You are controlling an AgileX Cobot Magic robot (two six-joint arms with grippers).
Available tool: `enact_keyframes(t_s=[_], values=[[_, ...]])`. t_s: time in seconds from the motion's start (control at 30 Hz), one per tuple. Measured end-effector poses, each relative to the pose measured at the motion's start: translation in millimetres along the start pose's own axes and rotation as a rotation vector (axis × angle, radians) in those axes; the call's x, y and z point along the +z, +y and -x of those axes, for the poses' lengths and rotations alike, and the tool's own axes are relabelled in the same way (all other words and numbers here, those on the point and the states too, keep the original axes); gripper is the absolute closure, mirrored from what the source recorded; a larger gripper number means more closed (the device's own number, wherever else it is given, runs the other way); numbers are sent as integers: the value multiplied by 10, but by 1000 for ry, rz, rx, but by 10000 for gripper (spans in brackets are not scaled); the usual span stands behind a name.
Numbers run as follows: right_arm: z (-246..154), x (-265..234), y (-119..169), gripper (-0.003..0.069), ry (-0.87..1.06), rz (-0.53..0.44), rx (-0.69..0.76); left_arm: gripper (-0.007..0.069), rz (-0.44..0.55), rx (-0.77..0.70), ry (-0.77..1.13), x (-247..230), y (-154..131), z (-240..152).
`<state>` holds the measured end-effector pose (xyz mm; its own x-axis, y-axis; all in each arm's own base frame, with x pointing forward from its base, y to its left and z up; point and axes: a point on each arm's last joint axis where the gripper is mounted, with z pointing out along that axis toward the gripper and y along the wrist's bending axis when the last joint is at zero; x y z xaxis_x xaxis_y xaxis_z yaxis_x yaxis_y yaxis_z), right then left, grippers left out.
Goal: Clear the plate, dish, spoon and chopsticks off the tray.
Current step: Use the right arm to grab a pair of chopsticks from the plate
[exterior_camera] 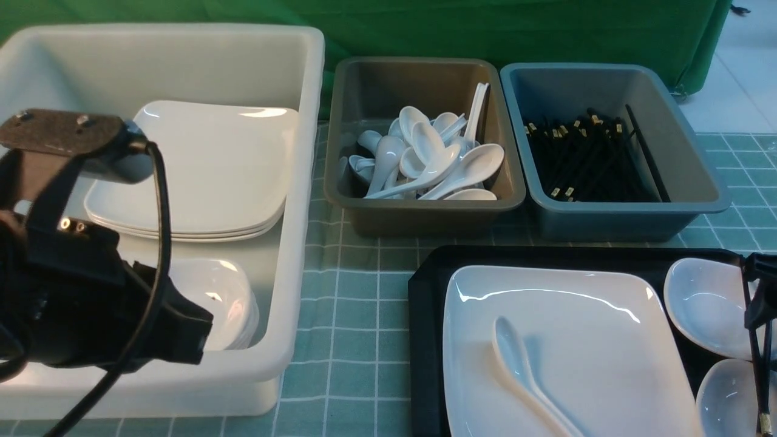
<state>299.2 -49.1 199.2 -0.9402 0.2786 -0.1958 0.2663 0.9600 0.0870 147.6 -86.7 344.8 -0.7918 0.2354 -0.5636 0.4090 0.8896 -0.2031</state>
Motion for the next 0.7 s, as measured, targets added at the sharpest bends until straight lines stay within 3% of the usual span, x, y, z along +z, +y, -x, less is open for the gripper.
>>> enact_keyframes(t_s=[0.43, 0.53, 0.7], values=[[92, 232, 40, 137, -33, 17, 13, 625, 19, 12, -5, 0, 17, 4], [98, 233, 54, 183, -40, 19, 10, 625, 19, 12, -6, 0, 17, 6], [100, 235, 53, 351, -42, 19, 9, 625, 19, 12, -6, 0, 17, 6]])
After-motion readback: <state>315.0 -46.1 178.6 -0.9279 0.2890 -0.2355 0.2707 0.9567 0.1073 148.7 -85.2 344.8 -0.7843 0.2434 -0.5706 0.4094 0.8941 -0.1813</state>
